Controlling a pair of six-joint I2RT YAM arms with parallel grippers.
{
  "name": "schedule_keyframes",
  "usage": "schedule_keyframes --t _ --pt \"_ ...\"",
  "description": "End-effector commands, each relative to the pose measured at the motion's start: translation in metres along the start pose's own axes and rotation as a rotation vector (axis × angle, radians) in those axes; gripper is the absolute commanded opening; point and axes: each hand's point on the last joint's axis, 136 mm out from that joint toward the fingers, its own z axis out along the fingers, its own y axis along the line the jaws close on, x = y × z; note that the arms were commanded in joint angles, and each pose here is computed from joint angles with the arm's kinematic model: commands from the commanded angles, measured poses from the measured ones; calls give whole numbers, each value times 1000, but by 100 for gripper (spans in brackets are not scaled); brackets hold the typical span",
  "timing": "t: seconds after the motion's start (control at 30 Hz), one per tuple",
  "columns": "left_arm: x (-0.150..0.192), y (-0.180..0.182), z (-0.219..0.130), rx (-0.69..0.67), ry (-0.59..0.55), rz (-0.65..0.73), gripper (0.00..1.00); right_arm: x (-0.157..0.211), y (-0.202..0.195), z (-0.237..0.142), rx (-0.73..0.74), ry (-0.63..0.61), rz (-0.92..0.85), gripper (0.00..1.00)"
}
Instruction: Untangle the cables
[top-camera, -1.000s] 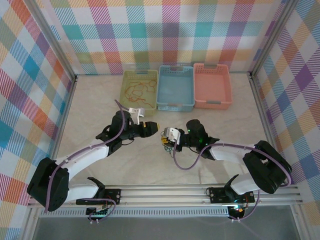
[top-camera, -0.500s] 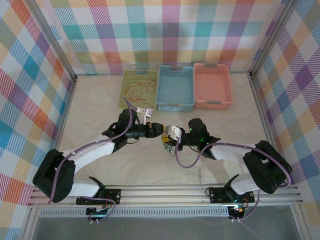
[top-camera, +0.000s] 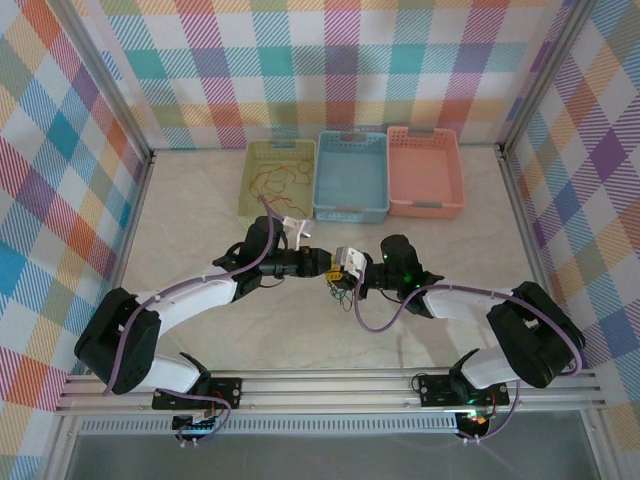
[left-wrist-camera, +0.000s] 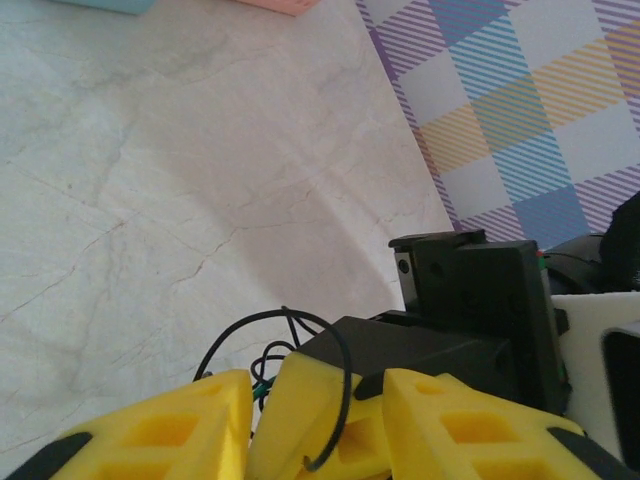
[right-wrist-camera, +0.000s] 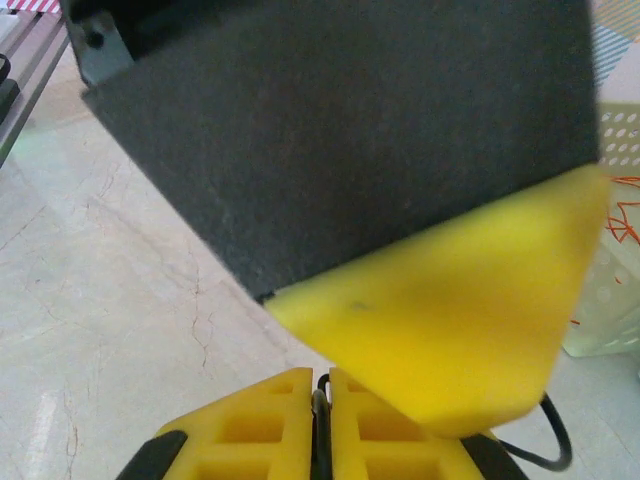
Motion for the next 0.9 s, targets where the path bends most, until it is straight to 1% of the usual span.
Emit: schedule_keyframes --t 0.0,0.1,0.13,0.2,0.23,0.27,0.3,0.33,0.37,0.47,0.53,0.6,0.87 --pt "-5 -13 0 32 3 34 29 -12 2 -4 -17 -48 -12 4" --pt "-7 -15 -1 30 -5 40 6 -12 2 -4 -17 -47 -13 4" --pt "-8 -15 -2 26 -13 45 0 -11 2 -4 -16 -44 -12 5" --pt "-11 -17 -6 17 -36 57 0 -11 2 -4 -15 -41 -10 8" --pt "-13 -18 -10 10 -54 66 0 -11 1 -4 -14 -39 -9 11" --pt "-16 -19 -14 4 -76 77 0 -10 1 -4 -10 -34 -6 17" --pt "-18 -20 -18 -2 -94 88 0 -10 -1 -4 -3 -32 0 28" --pt "-20 -21 -23 -11 -116 98 0 -10 -4 -4 14 -27 13 45" --pt "-23 -24 -28 -14 -137 111 0 -10 -8 -4 38 -22 24 53" --pt "-28 -33 -44 -15 -193 142 0 -10 -16 -10 105 -31 7 64" --pt "-30 -40 -52 -4 -213 156 0 -16 -22 -15 155 -60 -5 69" --pt "-30 -49 -57 22 -218 162 0 -19 -24 -18 174 -81 2 72" --pt "-28 -68 -61 102 -197 175 0 -38 -16 -22 133 -209 23 74"
